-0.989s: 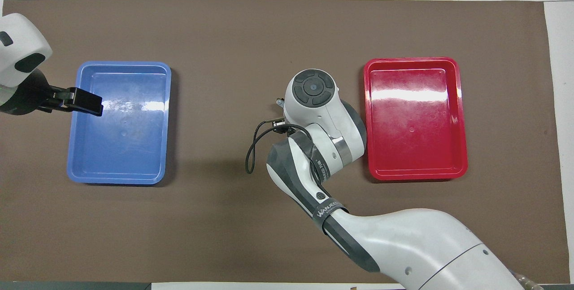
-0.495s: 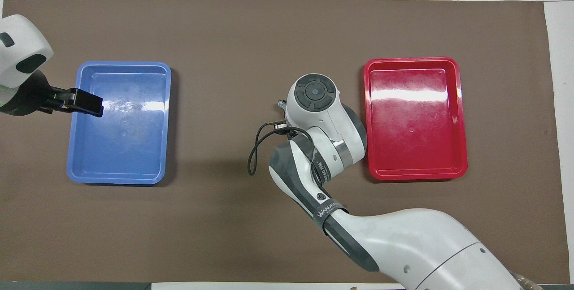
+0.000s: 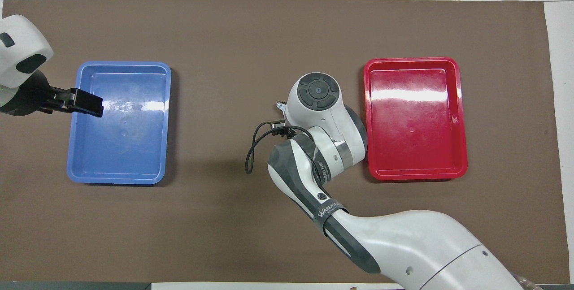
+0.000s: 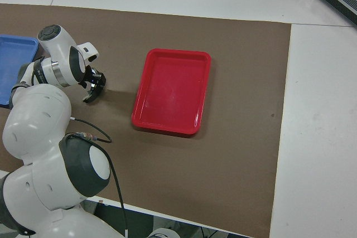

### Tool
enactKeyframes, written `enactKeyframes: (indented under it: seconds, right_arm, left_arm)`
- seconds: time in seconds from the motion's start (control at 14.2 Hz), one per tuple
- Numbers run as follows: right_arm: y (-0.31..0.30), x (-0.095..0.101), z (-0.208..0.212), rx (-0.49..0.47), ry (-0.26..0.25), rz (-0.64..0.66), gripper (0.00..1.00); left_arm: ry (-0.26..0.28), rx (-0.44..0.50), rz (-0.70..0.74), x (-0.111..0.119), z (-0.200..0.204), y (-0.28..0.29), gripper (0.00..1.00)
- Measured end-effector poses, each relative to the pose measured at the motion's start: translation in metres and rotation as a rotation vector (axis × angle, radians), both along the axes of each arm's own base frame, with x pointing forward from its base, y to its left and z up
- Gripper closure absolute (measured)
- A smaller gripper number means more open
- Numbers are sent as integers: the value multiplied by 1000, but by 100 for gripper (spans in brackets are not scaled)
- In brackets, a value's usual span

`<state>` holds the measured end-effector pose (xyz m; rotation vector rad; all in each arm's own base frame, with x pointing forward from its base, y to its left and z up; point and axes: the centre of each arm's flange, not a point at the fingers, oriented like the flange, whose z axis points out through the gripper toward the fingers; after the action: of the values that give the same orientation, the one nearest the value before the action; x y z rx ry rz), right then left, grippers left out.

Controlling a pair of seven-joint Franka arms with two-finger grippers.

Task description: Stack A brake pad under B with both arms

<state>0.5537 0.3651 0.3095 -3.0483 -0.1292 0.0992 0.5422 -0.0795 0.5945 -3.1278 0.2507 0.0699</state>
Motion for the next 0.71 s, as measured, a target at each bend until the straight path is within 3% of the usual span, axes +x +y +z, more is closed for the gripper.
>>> enactKeyframes:
  seconds: [0.14,0.42,0.71]
  right_arm:
    - [0,3,9,8,-15,-3,0]
    - [-47,29,74,33,-72,-77,0]
    - [-153,43,147,-28,-50,-187,0]
  left_arm:
    - [1,0,0,0,0,0,0]
    - [1,0,0,0,-1,0,0]
    - [1,0,0,0,-1,0,0]
